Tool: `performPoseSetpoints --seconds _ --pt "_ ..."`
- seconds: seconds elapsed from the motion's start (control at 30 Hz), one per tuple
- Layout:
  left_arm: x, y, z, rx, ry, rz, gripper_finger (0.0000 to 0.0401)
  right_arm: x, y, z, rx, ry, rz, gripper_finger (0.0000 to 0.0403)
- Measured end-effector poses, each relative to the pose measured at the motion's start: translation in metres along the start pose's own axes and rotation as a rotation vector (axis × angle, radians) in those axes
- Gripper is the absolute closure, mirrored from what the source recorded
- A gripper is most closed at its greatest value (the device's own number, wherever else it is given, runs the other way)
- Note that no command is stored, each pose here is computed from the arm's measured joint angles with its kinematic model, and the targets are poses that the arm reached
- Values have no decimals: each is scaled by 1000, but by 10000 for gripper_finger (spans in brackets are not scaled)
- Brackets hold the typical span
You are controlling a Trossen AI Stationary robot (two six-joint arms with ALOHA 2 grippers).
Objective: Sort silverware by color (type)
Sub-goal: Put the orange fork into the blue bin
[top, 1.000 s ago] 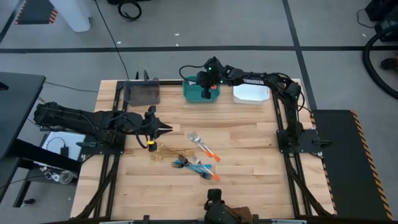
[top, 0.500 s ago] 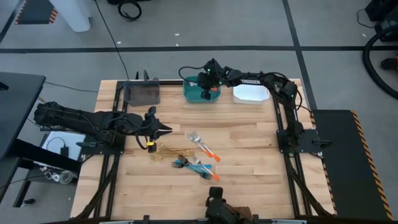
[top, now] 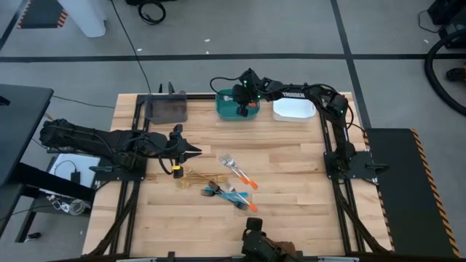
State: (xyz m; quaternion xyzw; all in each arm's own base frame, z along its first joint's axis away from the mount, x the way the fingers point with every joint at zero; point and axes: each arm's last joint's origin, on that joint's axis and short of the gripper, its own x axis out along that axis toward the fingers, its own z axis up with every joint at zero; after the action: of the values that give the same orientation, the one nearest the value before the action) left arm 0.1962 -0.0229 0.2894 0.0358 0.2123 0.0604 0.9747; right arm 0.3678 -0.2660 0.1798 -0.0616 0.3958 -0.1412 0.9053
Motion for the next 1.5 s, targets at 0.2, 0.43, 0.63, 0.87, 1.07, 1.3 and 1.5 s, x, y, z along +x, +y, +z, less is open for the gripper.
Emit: performPoseSetpoints --seconds 0.2,0.43,0.63,0.87,1.07,1.3,1.5 --pt "0 0 0 0 0 0 351 0 0 -1 12 14 -9 375" --pt "0 0 0 4 0 0 351 0 0 -1 13 16 -13 319" --pt "0 0 0 5 0 0 351 -1 -1 -2 18 38 -37 285" --pt "0 0 0 6 0 0 351 -4 2 0 18 51 -44 282" --pt "0 0 0 8 0 0 351 -18 3 11 26 20 -55 282" --pt "0 0 0 9 0 0 351 -29 3 18 61 -6 -60 282" --pt "0 0 0 5 0 0 351 -39 12 26 76 -7 -39 282"
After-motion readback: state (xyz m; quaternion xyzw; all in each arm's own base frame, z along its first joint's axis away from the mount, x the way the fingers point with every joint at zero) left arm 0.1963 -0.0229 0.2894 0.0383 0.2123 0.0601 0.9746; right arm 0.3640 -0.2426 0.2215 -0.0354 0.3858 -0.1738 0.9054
